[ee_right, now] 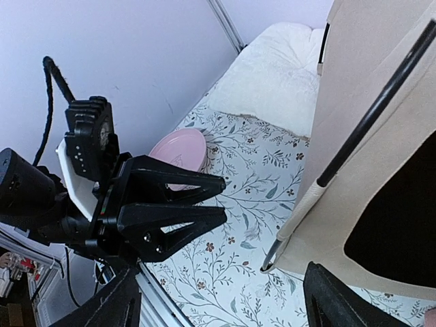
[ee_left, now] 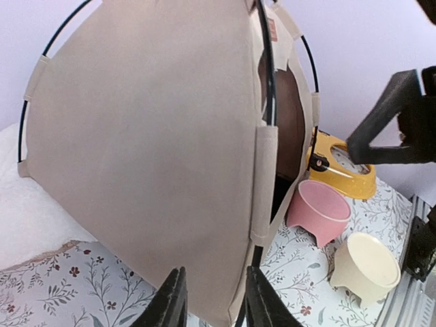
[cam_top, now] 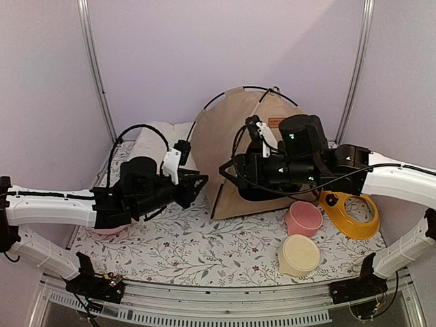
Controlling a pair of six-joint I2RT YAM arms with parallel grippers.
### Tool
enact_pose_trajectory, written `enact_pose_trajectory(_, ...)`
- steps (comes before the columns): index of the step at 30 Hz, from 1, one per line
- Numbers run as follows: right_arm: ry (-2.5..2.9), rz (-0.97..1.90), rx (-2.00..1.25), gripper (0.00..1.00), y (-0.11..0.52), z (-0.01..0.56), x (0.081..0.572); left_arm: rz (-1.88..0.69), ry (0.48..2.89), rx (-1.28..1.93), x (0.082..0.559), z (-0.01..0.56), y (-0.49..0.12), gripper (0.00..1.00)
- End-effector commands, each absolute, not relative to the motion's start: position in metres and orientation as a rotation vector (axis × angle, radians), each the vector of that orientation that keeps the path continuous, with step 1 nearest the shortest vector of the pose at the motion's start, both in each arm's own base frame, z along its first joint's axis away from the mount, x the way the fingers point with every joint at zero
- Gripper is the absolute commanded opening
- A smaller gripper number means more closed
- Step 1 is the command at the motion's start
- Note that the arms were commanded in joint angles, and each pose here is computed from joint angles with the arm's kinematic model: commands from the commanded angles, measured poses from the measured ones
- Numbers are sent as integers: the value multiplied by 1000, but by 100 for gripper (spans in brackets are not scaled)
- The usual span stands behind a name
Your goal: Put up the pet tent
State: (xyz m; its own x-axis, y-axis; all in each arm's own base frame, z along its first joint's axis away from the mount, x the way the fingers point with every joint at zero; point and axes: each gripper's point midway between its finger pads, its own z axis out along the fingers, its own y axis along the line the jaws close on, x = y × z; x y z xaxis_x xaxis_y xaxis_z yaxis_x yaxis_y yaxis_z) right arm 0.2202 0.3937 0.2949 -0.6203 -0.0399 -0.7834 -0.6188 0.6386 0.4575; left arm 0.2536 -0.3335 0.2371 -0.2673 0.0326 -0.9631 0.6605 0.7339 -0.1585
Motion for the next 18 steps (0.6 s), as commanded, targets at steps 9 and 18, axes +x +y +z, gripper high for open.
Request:
enact_pose_trajectory(9, 2026, 807, -331, 87, 306, 326, 263, -553, 1892, 5, 322, 265, -237, 47)
enact_pose_trajectory(18, 2033, 756, -259, 99, 274, 317, 280, -482, 1977, -232, 380, 241, -134, 73)
